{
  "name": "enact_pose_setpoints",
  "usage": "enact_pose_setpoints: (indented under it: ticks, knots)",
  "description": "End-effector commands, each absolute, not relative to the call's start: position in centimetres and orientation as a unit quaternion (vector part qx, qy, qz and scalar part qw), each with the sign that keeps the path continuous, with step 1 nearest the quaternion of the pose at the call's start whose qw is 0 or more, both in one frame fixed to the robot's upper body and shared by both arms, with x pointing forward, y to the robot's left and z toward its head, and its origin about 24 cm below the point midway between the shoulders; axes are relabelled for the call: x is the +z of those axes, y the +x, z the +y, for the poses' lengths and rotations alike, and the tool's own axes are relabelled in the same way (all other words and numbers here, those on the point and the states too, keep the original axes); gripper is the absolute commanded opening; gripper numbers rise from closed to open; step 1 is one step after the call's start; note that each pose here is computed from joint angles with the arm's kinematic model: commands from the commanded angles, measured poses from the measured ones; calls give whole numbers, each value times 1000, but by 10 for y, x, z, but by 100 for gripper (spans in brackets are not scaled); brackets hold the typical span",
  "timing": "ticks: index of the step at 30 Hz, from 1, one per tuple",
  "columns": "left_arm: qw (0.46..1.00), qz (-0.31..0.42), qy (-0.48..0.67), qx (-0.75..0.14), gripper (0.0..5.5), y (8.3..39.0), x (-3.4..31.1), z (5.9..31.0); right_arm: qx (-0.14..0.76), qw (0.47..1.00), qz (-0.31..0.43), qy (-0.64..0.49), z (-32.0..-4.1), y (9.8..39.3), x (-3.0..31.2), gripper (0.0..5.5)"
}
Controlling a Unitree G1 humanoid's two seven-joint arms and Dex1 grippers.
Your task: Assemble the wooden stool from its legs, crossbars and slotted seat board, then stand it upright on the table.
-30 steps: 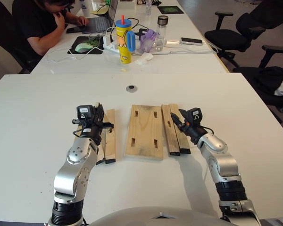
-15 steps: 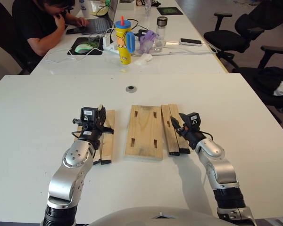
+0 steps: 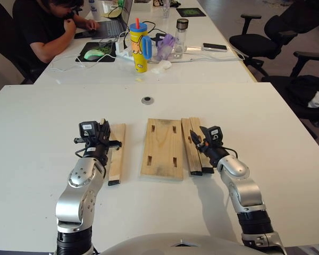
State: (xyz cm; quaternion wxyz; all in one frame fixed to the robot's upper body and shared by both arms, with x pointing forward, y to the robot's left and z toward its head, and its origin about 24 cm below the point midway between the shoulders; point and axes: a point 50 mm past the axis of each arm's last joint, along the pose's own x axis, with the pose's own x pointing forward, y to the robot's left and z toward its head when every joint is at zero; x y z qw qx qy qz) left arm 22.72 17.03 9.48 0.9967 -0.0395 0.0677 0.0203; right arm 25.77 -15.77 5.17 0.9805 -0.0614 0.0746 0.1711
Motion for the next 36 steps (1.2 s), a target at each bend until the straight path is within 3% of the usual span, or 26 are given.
enact_pose_setpoints:
  ticks: [1, 10, 30, 31, 36]
  knots:
    - [982, 182, -22, 42, 44, 215, 56, 173, 176, 979, 70, -79, -155, 259, 53, 205]
    - [981, 186, 54, -6, 44, 205, 29, 182, 186, 976, 65, -95, -151, 259, 54, 205]
    - [991, 120, 58, -23, 44, 217, 45, 181, 192, 975, 53, -98, -148, 269, 55, 205]
    - [992, 113, 59, -22, 80, 218, 47, 181, 192, 975, 52, -98, -148, 269, 55, 205]
    - [994, 83, 60, -27, 144, 220, 58, 179, 189, 976, 50, -92, -147, 271, 55, 205]
